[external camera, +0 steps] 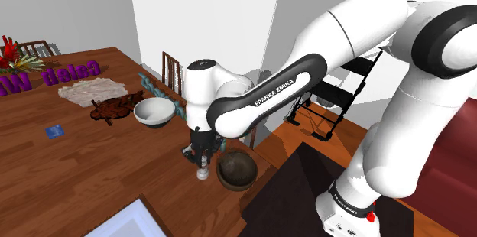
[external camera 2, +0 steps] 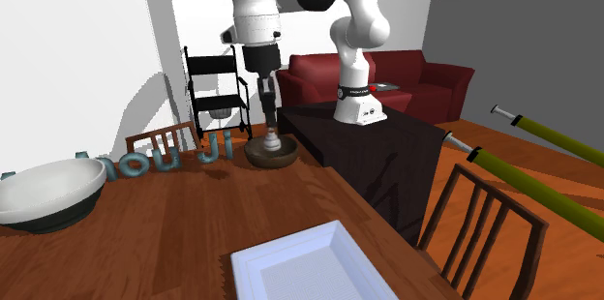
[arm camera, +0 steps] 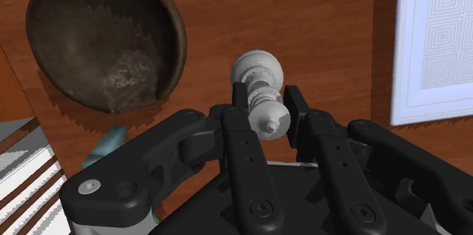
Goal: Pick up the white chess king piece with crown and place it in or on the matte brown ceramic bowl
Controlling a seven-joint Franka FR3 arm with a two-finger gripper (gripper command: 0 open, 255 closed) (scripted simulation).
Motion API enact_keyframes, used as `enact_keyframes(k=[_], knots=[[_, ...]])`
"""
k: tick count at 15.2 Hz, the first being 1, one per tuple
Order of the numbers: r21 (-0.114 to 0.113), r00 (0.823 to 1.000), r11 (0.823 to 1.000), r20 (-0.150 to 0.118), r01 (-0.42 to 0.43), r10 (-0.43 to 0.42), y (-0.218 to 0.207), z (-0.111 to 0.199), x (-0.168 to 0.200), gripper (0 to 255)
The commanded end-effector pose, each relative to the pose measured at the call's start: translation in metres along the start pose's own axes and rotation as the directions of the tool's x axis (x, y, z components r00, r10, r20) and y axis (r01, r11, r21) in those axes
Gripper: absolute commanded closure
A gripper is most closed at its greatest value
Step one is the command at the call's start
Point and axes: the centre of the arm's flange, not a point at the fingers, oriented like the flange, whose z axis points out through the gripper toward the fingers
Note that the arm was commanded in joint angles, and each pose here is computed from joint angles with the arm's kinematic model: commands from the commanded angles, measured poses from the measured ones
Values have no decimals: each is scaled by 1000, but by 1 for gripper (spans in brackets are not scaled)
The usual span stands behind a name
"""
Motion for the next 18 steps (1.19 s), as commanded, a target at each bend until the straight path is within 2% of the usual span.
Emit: enact_keyframes(k=[1, 12, 18], knots=[[0, 1000, 1000, 0, 1, -1, 25, -2, -1, 255], [0, 1000, 1000, 0, 1, -1, 168, -17, -5, 255], [0, 1000, 1000, 0, 1, -1, 167, 15, -2, 255]])
